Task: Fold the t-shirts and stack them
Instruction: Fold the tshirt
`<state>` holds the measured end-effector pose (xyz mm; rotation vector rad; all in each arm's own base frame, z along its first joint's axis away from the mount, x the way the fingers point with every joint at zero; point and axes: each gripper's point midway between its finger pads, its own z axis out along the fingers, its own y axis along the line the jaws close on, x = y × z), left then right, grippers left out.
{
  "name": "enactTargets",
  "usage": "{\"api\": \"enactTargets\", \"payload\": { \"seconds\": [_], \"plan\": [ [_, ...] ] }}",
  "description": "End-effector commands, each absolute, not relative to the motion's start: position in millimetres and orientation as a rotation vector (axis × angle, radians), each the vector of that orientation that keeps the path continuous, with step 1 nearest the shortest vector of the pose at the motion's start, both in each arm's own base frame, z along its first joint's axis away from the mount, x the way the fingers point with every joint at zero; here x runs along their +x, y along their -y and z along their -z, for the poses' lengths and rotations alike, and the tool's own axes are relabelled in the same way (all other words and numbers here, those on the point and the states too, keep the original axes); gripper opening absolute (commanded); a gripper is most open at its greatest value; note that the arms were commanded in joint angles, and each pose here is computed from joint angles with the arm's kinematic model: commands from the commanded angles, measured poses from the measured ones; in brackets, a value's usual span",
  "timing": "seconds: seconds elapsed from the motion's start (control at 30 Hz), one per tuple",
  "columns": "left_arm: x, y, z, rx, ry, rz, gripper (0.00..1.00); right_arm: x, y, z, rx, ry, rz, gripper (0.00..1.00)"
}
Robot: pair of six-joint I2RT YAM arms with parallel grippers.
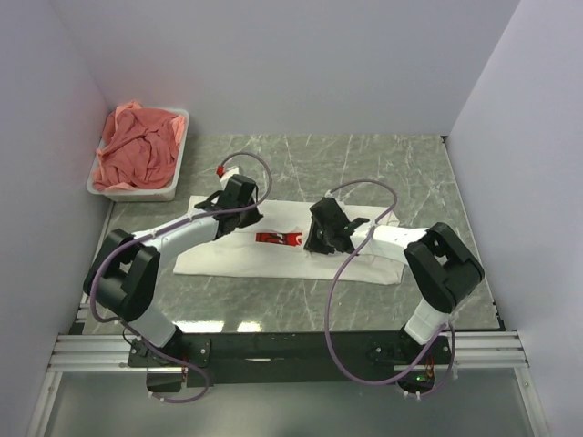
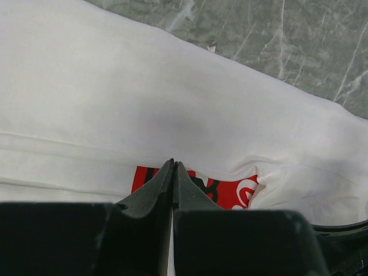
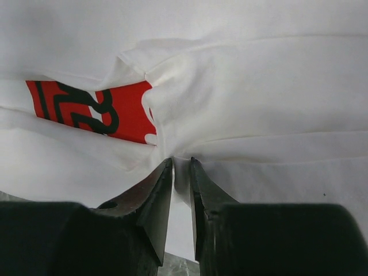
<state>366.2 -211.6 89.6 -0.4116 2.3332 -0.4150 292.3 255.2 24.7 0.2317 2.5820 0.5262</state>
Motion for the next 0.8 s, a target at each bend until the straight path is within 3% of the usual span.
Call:
{"api": "enactTargets", "payload": {
  "seconds": [0.0, 0.17, 0.4, 0.77],
  "plan": [
    [361.7, 202.0, -102.4, -0.436, -2.295, 0.392, 0.09, 299.0, -265.1, -39.1, 0.219, -2.540, -0.558, 0.27],
    [357.7, 172.2, -96.8, -0.527, -2.286, 0.292, 0.09, 302.5, -252.5, -76.7, 0.235, -2.463, -0.527, 0.29],
    [334.0, 163.1, -83.3, -0.486, -2.327, 0.268, 0.08, 295.1, -212.7, -116.8, 0.363, -2.360, -0.451, 0.42],
    [294.6, 175.5, -44.7, -0.373, -2.412, 0.231, 0.05, 289.1, -145.3, -76.7, 0.601, -2.366, -0.358, 0.45]
  ]
}}
